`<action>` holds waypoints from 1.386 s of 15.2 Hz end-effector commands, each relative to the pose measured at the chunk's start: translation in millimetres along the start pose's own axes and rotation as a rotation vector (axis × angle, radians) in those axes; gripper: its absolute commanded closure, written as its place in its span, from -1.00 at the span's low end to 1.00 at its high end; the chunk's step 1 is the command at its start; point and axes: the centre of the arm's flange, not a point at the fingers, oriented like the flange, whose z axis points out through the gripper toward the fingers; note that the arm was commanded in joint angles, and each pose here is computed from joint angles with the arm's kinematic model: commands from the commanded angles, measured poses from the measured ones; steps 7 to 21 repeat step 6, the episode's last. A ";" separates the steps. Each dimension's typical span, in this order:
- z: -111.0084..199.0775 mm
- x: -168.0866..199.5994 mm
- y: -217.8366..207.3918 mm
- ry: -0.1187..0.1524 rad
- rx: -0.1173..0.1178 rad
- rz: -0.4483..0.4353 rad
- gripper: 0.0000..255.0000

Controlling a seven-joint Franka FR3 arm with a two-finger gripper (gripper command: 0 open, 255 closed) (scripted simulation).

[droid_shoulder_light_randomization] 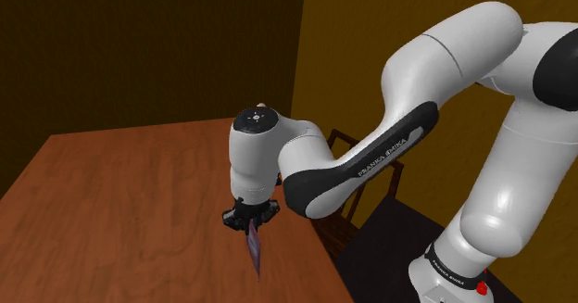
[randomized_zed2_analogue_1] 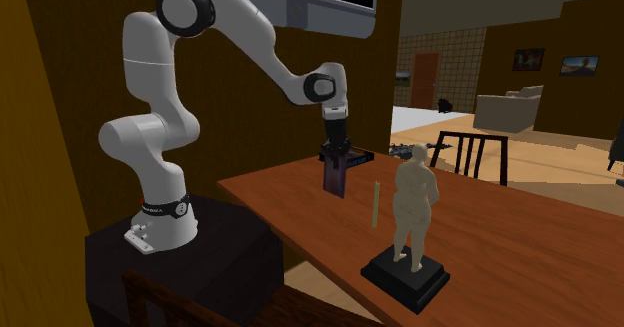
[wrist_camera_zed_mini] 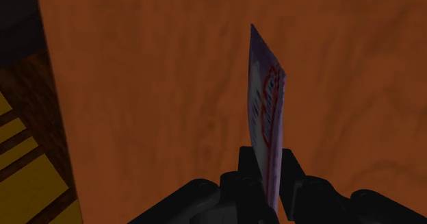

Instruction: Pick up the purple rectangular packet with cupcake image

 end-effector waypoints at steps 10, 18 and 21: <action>-26.1 4.7 -0.3 -0.001 0.000 0.000 1.00; -26.1 4.7 -0.3 -0.001 0.000 0.000 1.00; -26.1 4.7 -0.3 -0.001 0.000 0.000 1.00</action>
